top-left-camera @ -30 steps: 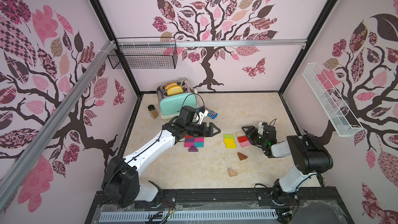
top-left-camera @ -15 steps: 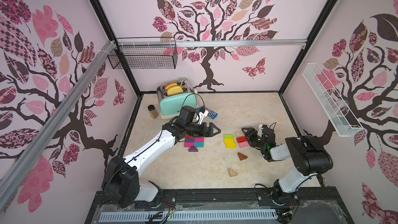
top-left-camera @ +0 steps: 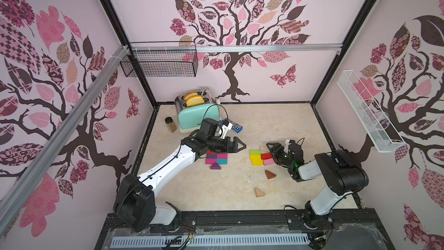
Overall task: Assemble a piece of candy with building blocks
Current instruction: Assemble the building block at the center of the board, then adjust the building blocks at the center of the board.
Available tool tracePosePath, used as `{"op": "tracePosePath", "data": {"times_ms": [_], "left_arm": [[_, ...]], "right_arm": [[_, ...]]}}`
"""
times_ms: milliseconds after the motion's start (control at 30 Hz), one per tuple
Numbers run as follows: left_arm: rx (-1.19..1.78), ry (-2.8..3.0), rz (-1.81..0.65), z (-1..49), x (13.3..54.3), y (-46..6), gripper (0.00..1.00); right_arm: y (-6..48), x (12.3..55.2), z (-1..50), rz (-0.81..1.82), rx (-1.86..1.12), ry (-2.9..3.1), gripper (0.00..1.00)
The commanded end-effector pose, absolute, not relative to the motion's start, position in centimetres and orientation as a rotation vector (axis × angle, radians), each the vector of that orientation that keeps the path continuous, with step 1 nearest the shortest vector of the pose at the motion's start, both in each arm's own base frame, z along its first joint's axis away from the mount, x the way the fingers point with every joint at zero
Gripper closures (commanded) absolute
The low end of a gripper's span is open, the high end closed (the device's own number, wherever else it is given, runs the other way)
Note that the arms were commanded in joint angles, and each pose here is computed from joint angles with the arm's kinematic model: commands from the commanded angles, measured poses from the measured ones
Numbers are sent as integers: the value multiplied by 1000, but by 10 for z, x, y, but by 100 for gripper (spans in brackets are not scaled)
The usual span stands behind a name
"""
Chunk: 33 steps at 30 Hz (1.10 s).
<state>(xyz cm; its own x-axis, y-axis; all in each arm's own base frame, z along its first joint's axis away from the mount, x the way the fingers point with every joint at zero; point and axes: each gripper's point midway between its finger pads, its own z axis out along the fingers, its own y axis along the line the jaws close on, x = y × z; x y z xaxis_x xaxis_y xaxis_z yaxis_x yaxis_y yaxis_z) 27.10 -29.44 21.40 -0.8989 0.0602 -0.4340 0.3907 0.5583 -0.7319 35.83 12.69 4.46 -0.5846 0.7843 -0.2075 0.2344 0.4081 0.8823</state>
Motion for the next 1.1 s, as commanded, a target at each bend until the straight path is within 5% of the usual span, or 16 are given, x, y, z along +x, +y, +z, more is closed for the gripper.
{"op": "tracePosePath", "data": {"times_ms": [0, 433, 667, 1067], "left_arm": [[388, 2410, -1273, 220, 273, -294, 2], [377, 2431, -1261, 211, 269, -291, 2], [363, 2456, -1260, 198, 267, -289, 2], [308, 2483, -1210, 191, 268, -282, 2]], "right_arm": [[127, 321, -14, 1033, 1022, 2257, 28], [114, 325, 31, 782, 736, 2355, 27], [121, 371, 92, 543, 241, 2473, 26], [129, 444, 79, 283, -118, 2731, 31]]}}
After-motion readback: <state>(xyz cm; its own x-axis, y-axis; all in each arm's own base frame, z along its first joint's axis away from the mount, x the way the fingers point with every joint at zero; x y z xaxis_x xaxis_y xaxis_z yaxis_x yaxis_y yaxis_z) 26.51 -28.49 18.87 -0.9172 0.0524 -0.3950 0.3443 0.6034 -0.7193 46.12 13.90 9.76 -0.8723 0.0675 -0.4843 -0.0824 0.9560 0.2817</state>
